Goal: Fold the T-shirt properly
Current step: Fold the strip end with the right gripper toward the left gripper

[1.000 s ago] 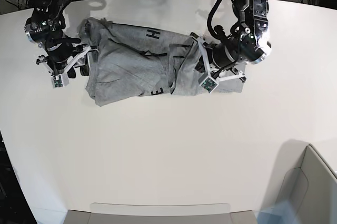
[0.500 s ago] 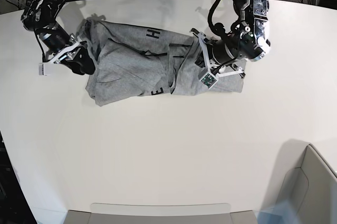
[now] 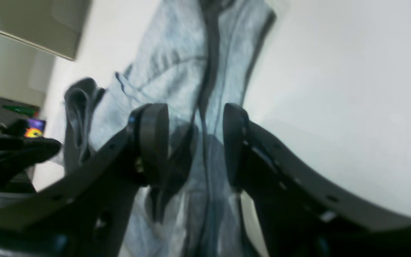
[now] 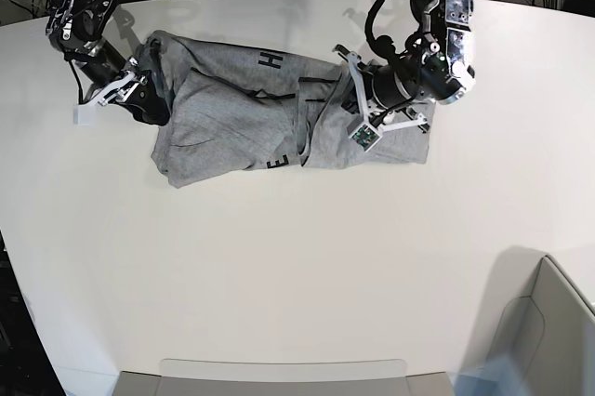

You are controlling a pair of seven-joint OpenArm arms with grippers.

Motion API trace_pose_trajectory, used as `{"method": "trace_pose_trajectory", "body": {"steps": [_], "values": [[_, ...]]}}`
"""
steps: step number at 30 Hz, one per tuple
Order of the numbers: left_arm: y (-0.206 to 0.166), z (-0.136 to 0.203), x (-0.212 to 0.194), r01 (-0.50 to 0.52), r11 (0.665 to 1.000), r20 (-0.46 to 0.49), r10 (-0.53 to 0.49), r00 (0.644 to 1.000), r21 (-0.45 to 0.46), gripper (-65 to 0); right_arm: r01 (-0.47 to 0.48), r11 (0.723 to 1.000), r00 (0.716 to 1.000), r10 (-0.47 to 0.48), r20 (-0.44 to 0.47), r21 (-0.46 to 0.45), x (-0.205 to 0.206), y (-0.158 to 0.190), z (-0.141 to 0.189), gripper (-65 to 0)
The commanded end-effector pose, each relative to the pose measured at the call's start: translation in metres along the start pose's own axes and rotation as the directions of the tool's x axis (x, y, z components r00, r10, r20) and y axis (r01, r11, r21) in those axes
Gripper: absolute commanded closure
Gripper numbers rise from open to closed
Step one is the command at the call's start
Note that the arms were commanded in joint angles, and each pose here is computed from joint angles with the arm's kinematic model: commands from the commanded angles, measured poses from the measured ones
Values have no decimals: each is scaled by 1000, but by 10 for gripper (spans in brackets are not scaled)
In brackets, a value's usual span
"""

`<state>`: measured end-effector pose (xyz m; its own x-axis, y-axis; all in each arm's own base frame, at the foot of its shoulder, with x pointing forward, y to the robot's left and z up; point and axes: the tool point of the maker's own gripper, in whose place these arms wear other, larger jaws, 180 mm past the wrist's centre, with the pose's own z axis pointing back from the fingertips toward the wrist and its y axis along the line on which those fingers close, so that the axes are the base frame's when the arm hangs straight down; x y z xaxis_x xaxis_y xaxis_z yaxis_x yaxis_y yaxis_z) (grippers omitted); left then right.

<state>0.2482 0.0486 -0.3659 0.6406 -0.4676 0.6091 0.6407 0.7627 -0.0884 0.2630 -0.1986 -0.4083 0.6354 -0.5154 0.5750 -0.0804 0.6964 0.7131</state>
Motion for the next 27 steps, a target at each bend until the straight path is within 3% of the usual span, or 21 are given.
{"method": "trace_pose_trajectory", "body": {"steps": [1, 5, 16, 21, 27], "values": [[2, 3, 10, 11, 1000, 32, -11, 999, 5, 0, -23, 1000, 997, 23, -70, 4, -14, 1, -3, -253], [2, 3, 10, 11, 1000, 32, -11, 999, 5, 0, -54, 997, 985, 63, -159, 62, -26, 18, -20, -253], [3, 4, 10, 6, 1000, 33, -7, 999, 9, 0, -76, 984, 961, 115, -250, 161, -57, 54, -48, -253], [3, 4, 9, 4, 1000, 30, -4, 1000, 9, 0, -123, 991, 966, 132, -222, 54, -44, 58, -51, -252], [-1, 3, 2, -1, 1000, 17, 1, 1000, 1, 0, -261, 965, 959, 260, -113, 14, -9, 91, -38, -252]]}}
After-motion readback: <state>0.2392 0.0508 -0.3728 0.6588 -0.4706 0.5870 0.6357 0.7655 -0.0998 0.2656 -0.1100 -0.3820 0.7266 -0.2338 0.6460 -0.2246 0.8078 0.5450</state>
